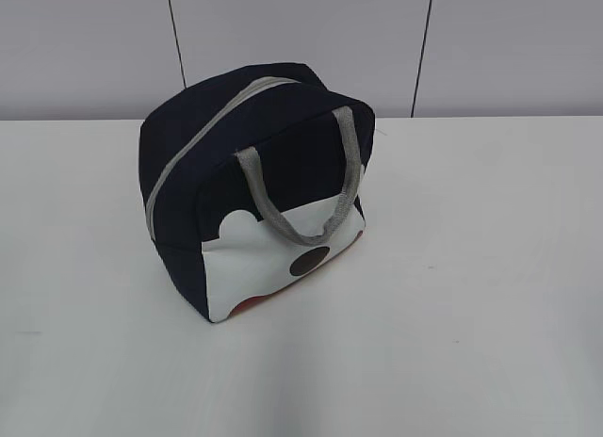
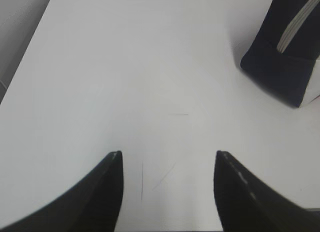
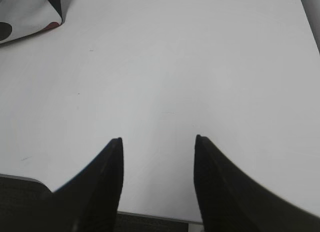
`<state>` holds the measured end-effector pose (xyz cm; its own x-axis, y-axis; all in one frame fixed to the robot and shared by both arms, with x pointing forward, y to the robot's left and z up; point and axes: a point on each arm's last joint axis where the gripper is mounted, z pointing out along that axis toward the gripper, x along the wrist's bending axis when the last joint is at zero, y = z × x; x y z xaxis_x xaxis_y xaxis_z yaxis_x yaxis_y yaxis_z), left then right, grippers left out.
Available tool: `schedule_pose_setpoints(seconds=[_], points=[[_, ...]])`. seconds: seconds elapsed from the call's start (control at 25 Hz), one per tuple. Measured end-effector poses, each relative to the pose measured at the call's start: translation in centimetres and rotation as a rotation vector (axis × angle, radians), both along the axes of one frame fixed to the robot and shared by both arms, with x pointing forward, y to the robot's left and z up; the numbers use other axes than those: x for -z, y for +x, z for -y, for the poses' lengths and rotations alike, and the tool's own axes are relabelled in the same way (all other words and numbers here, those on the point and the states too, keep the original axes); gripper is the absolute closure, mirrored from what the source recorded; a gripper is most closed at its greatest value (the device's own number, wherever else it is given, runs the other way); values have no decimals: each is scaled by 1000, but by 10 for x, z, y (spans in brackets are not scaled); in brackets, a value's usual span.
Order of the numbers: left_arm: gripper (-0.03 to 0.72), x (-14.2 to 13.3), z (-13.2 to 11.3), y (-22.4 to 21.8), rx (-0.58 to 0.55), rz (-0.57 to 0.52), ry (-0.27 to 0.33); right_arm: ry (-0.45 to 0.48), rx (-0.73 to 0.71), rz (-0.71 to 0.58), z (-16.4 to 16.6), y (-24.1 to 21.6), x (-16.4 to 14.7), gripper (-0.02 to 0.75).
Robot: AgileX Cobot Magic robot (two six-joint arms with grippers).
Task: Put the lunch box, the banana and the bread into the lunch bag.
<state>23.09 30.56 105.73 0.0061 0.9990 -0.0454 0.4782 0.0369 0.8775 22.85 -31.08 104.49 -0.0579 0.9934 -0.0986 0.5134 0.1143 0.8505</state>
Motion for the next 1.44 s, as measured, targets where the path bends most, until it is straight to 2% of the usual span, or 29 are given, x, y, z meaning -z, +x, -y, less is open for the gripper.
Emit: schedule_pose_setpoints(seconds=[0.32,0.6,1.44], points=[[253,0,0,0,-4,0,0,0,1,0,0,0,0,378],[253,0,0,0,-51,0,0,0,1,0,0,0,0,378],[253,0,0,0,-50,0,0,0,1,2,0,0,0,378]])
